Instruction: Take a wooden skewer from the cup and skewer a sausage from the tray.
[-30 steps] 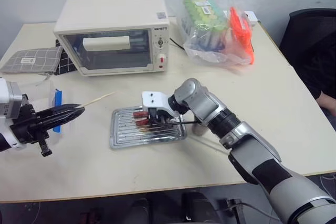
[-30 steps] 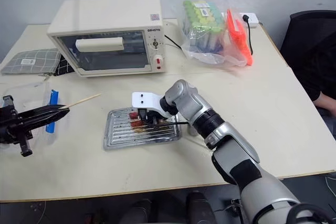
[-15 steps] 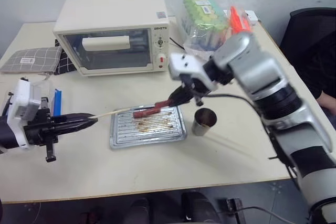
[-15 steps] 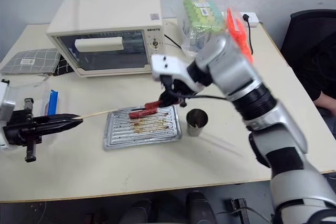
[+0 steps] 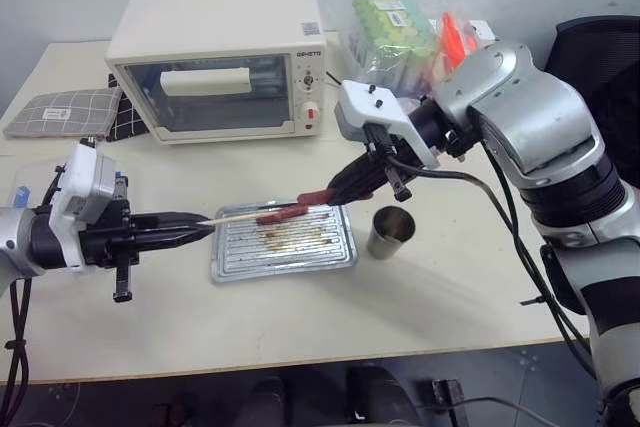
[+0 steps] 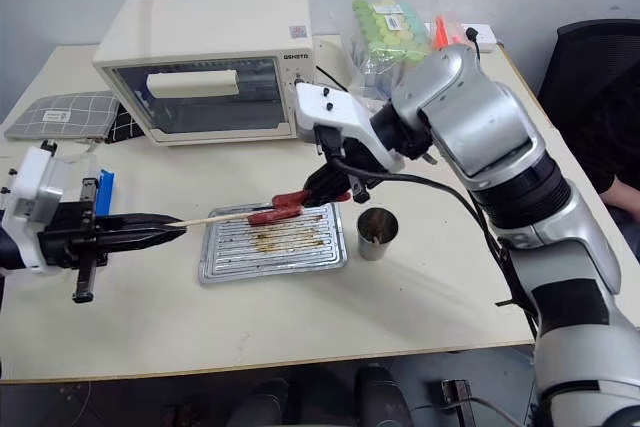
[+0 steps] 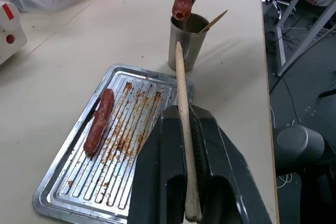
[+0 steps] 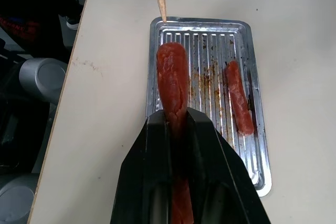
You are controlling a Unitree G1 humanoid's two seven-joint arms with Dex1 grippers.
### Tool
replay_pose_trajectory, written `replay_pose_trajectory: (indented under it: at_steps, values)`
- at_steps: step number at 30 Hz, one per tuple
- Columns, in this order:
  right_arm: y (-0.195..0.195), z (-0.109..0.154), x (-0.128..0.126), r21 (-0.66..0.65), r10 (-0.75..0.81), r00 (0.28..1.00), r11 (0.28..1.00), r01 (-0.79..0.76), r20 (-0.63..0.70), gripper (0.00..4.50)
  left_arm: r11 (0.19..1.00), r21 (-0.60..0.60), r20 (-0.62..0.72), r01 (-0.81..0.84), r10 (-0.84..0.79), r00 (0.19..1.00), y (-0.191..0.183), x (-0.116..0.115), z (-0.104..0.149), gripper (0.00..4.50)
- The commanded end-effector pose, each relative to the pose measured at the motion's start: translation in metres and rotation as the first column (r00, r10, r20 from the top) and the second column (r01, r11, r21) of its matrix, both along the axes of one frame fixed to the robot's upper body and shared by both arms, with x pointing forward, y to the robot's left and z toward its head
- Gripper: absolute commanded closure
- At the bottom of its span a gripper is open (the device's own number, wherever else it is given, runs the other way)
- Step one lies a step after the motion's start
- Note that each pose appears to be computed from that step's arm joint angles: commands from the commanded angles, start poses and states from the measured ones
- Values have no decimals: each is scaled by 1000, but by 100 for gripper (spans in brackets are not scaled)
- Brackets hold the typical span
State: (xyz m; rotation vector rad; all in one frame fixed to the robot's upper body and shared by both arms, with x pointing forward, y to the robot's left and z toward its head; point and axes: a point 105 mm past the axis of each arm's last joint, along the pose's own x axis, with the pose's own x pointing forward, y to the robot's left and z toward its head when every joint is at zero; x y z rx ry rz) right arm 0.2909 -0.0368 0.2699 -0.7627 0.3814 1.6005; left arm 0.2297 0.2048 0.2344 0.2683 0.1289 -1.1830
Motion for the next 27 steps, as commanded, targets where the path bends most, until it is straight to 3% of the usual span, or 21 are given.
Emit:
replay_pose_trajectory:
  at_steps: [1,12,27]
  values:
    - [-1,12,-7,30,17,999,999,-18,36,416,1000,25,35,19,-20,999,-2,0,6,450]
    - [3,14,-11,46,25,999,999,-26,34,416,996,7,59,90,-90,994,-22,8,7,450]
    - [-6,5,-7,36,-13,1000,999,12,23,416,996,18,76,82,-83,994,-15,10,17,450]
